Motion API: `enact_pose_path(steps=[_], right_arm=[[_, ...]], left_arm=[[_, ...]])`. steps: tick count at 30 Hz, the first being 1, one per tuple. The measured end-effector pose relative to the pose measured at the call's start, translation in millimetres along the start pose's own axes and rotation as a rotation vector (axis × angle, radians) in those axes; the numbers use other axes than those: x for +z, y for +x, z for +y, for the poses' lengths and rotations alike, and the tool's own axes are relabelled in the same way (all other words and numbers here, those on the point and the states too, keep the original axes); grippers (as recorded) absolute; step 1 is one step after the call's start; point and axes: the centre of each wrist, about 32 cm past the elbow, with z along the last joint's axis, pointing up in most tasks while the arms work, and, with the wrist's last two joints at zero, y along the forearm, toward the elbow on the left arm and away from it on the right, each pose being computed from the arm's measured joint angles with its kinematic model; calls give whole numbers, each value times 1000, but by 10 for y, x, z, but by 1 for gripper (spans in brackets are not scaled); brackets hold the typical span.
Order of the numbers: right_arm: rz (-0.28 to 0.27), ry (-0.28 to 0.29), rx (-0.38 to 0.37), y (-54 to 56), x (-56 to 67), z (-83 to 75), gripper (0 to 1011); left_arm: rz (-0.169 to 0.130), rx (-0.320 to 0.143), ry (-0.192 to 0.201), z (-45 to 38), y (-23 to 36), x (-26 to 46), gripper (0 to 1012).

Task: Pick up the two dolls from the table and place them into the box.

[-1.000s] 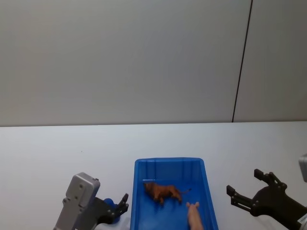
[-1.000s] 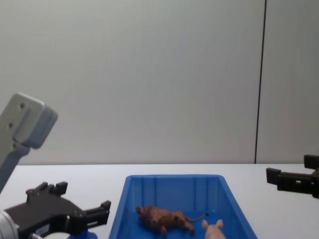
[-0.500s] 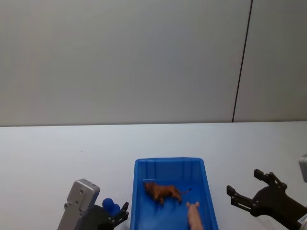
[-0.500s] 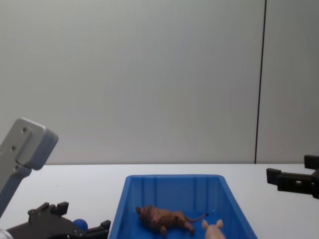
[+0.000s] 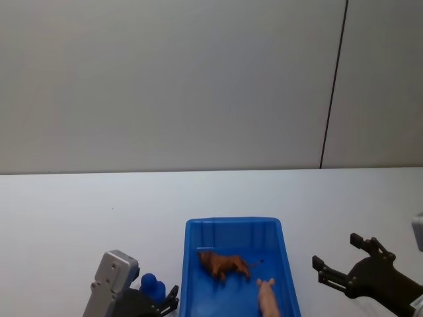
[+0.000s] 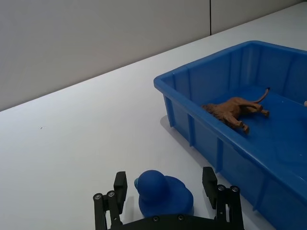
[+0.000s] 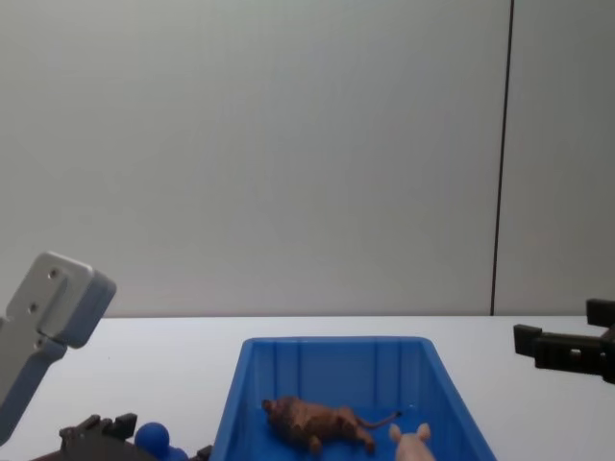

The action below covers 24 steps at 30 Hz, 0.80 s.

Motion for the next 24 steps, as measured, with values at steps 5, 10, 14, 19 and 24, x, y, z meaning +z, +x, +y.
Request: enact_pose_path(steps=[5,10,14,19,24], right_arm=[[0,0,0,0,0,0,1001],[0,0,0,0,0,0,1001],[0,0,0,0,0,0,1001],[0,0,0,0,0,0,1001],[0,0,0,0,0,0,1001]], left_arm=[[15,-1,8,-17,-1,-18,926],[32,0,17,-31,-7,-33,810],[44,1,23,-39,-12,-40,660],[59,3,27,-47,-18,-44,578],[64,7,27,-49,-16,-36,547]])
